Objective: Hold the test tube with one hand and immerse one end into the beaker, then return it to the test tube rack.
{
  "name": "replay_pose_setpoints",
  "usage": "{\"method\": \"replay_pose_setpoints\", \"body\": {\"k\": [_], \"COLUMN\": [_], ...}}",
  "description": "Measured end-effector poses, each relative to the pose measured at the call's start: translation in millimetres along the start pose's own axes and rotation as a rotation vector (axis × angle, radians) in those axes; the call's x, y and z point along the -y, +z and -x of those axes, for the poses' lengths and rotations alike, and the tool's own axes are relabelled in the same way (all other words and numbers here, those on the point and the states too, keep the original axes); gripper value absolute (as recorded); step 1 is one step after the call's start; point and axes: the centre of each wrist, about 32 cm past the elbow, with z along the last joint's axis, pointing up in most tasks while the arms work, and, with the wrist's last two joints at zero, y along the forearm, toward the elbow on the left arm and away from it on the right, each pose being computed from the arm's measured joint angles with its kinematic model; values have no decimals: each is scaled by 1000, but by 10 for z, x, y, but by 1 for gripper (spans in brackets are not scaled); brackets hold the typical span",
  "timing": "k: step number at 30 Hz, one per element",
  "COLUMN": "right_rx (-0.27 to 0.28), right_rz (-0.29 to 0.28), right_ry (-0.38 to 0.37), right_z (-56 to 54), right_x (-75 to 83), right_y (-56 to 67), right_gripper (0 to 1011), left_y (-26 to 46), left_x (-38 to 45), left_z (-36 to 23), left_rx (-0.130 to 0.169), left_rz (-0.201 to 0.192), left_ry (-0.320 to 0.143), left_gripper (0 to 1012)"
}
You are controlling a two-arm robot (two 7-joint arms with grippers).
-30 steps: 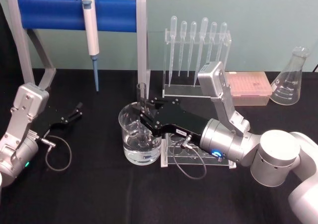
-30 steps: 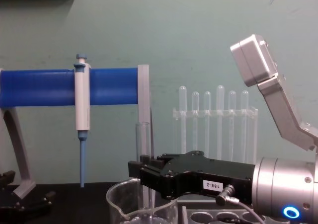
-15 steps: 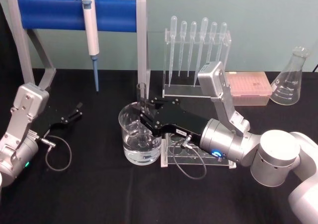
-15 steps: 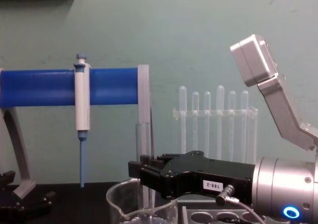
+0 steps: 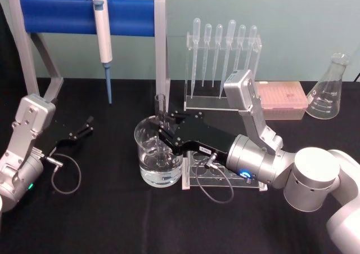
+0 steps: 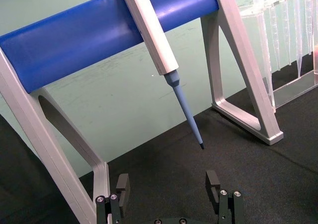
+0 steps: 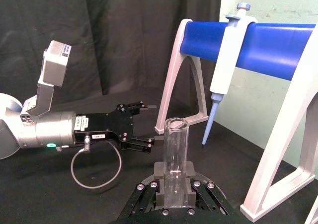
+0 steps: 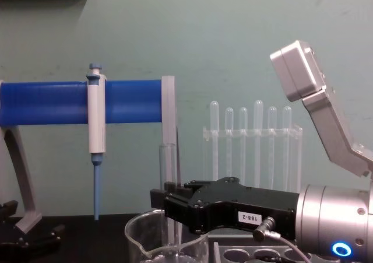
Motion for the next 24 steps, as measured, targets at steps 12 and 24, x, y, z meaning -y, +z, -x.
{"method": "replay_pose_setpoints", "body": {"k": [12,24], "right_rx": [0,0], "right_rz": [0,0], "right_ry": [0,0], "right_z": [0,0], "right_x": [0,0], "right_y": [0,0], "right_gripper": [225,225], "left_y": [0,0], "left_x": [0,0], "left_z": [0,0], "left_rx": [0,0], "left_rz": [0,0], "left_ry": [0,0], "left_gripper": [1000,1000]}}
